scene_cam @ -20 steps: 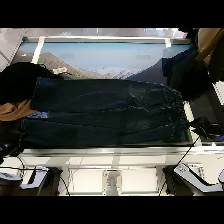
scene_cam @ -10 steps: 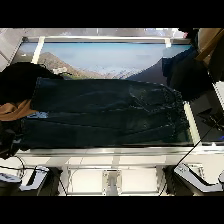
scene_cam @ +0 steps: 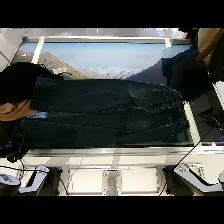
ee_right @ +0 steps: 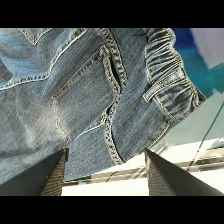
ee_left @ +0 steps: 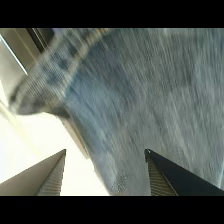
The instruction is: Fold the clothes and pants, and hang the long-sleeved shirts on hangers.
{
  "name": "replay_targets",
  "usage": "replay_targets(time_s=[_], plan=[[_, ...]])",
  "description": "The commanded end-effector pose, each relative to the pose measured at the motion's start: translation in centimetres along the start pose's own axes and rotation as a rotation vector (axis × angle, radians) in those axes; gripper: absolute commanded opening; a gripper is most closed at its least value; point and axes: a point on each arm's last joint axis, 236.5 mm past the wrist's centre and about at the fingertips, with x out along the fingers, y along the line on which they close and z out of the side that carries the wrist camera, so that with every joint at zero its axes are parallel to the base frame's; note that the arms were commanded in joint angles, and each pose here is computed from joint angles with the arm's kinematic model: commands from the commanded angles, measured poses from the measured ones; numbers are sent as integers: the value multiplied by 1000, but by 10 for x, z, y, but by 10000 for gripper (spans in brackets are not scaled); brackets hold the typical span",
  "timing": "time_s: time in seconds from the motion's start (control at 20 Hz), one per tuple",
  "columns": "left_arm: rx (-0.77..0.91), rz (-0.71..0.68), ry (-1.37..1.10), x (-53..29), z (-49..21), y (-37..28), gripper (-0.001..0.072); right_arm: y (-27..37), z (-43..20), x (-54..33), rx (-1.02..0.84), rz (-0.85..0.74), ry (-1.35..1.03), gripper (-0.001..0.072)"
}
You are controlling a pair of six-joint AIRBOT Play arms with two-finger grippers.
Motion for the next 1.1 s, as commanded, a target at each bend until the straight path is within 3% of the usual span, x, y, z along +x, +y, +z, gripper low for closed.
replay_targets(time_s=[0.0, 0.15, 0.3, 0.35, 0.4, 0.45, 0.7, 1.05], plan=[[-37, 9, -81, 4, 17, 4, 563, 0, 1, 0, 1, -1, -3, 546], [-75, -70, -120, 16, 19, -9, 556, -2, 5, 0, 2, -8, -19, 546], [-58, -67, -126, 24, 17, -11, 421, -2, 4, 0, 2, -8, -18, 546], [-56, -67, -134, 25, 19, -12, 291, -2, 5, 0, 2, -9, -19, 546], [-54, -64, -139, 25, 21, -11, 102, -2, 5, 0, 2, -9, -20, 546], [-46, -65, -138, 26, 21, -12, 13, -2, 5, 0, 2, -9, -19, 546], [12, -70, -119, 26, 16, -14, 15, -44, -15, 5, -8, -163, 51, 546], [60, -80, -86, 27, 7, -17, 15, -49, -31, 76, 211, 3, -60, 547]])
